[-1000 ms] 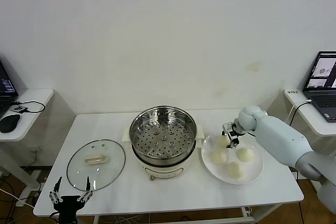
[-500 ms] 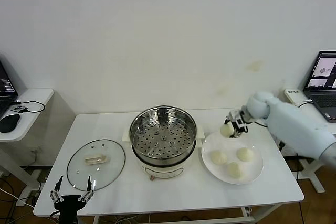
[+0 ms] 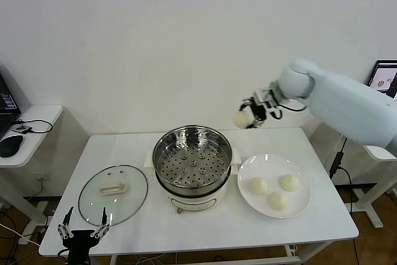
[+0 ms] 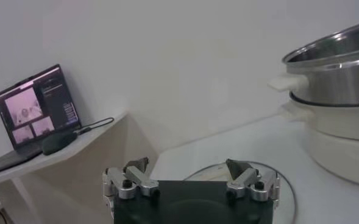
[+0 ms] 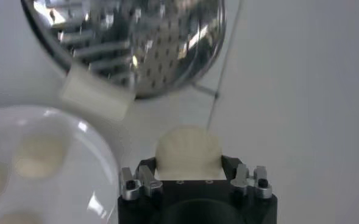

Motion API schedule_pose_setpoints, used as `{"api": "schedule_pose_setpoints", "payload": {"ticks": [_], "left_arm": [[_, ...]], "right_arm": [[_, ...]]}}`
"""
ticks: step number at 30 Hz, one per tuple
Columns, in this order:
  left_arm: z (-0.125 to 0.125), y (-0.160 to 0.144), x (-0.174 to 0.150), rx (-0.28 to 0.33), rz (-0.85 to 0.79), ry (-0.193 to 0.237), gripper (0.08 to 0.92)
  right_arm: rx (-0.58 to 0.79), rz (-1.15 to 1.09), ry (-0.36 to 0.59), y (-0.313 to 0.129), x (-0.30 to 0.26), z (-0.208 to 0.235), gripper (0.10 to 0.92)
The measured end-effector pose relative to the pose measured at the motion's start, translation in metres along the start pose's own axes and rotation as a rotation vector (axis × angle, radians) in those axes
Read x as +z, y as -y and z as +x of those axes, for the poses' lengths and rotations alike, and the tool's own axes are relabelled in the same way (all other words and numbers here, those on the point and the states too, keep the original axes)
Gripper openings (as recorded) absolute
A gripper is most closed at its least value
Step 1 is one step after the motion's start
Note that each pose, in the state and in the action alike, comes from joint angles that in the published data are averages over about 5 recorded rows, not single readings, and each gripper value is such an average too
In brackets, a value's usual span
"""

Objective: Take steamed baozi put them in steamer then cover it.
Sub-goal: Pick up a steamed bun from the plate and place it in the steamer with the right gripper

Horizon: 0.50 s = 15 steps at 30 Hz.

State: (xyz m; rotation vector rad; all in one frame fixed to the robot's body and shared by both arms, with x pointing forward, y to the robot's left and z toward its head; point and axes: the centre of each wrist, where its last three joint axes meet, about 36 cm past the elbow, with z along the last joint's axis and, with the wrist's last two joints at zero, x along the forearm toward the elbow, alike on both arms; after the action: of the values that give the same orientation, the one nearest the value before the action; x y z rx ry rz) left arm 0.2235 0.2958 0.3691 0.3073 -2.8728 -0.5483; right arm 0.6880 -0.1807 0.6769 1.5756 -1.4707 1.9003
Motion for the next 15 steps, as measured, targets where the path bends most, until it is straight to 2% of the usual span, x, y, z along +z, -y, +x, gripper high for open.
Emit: {"api": "schedule_pose_setpoints", "payload": {"ticks": [9,15], "left_arm": [[-0.003,-0.001,0.001,-0.014,0.005,-0.001,0.823],[-0.004,-0.001,0.002,-0.017,0.009,-0.003,0.823]], "right_arm": [[-0.053,0.246,0.053,0.035,-0.073,-0.051,0.670],[-0.088,0.407,0.053,0.041,-0.098,-0.087,0.670]]}}
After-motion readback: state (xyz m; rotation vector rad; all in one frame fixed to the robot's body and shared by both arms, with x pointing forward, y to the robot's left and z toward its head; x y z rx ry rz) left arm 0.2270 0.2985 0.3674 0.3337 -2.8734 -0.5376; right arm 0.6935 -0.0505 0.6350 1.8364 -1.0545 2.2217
